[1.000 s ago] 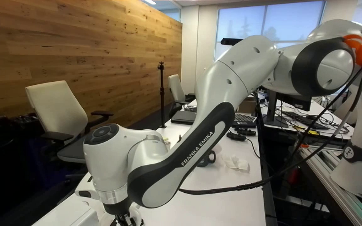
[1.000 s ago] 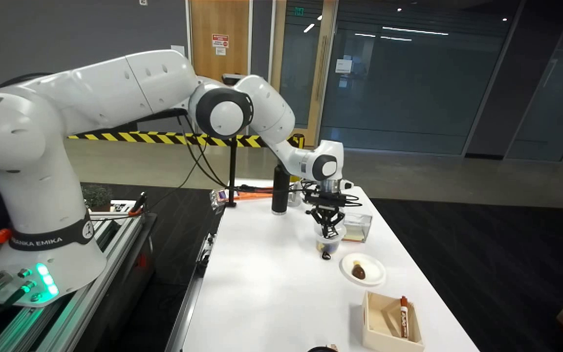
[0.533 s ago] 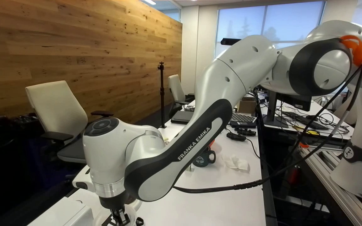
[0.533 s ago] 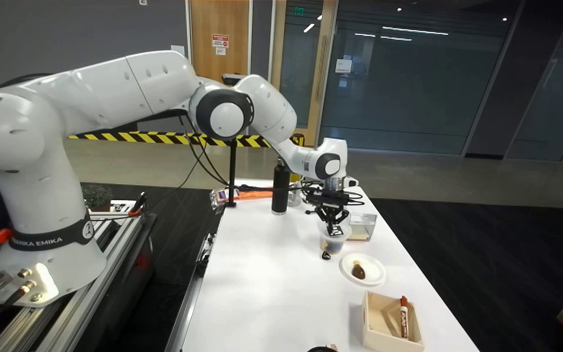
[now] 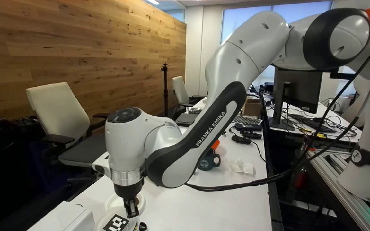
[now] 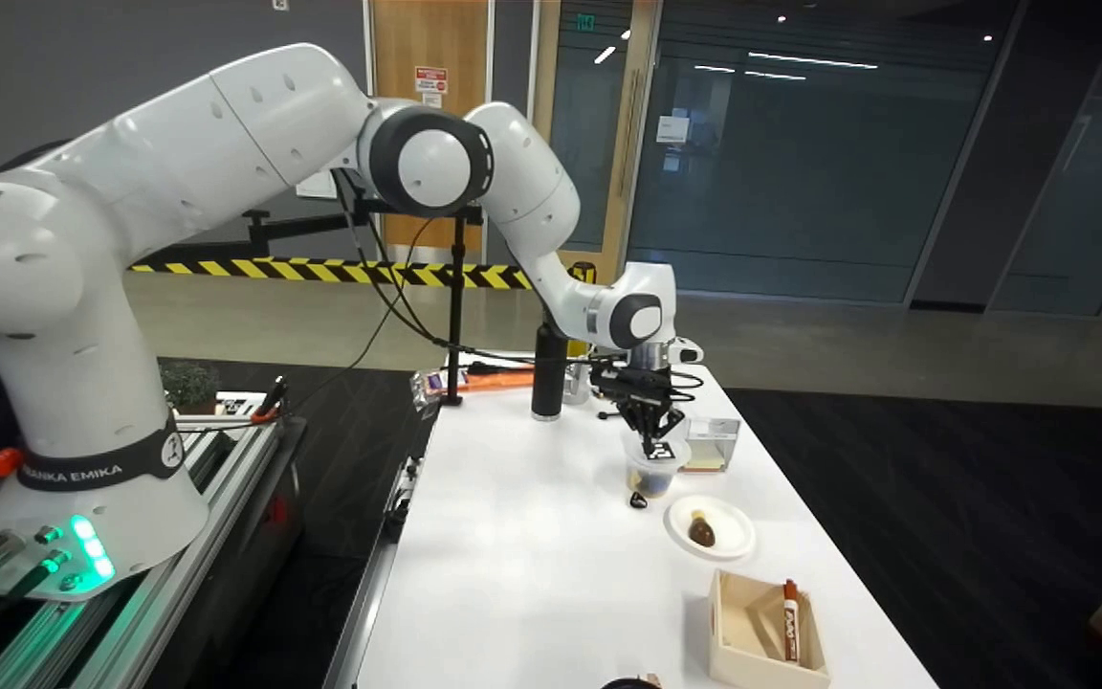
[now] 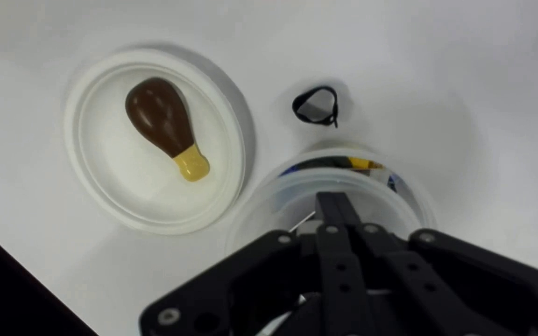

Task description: Put the white lid on top of the clear container on the left.

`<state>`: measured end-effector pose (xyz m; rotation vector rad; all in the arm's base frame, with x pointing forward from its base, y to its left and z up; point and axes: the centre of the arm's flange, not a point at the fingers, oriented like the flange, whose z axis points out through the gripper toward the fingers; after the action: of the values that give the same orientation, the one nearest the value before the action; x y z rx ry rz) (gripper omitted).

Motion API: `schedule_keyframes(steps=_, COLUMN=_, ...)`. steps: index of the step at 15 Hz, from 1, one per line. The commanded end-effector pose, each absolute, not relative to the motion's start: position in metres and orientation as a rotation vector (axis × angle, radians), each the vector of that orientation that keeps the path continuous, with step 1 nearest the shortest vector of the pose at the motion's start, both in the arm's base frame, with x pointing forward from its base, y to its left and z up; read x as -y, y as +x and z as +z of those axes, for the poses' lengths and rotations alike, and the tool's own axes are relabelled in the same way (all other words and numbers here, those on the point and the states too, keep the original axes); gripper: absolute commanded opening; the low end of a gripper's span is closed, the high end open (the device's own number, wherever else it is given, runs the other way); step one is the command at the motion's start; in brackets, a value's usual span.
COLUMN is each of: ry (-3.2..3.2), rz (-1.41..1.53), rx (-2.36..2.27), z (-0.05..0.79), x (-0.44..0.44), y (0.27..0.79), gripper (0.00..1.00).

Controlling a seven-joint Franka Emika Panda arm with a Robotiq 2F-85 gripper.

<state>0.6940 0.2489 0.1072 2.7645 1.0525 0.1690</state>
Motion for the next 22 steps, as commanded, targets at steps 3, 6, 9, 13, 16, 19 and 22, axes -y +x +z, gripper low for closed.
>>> schedule_keyframes(steps=3, ry=2.834, rz=0.208, rx=-0.858, z=0.131, x=-0.213, y=0.64, gripper=0.0)
schedule_keyframes(steps=6, ry=2.875, rz=0.206, rx=-0.719, z=0.136, x=-0.191, y=0.635, gripper=0.0)
schedule_keyframes(steps=9, ry=2.955, rz=0.15, rx=-0.515, z=0.135, x=-0.159, y=0.64, gripper=0.0)
schedule_keyframes(steps=13, ry=3.052, rz=0.123, rx=-0.285, z=0.137, x=-0.128, y=0.645, gripper=0.0)
schedule_keyframes(steps=16, ry=3.081, rz=0.115, rx=-0.195, z=0.138, x=-0.111, y=0.655, gripper=0.0)
schedule_keyframes(steps=19, ry=3.092, rz=0.125, rx=-0.166, z=0.143, x=-0.088, y=0.67, gripper=0.33)
schedule_keyframes(steps=22, ry=3.082, rz=0.139, rx=-0.142, z=0.152, x=-0.054, y=0.687, gripper=0.54)
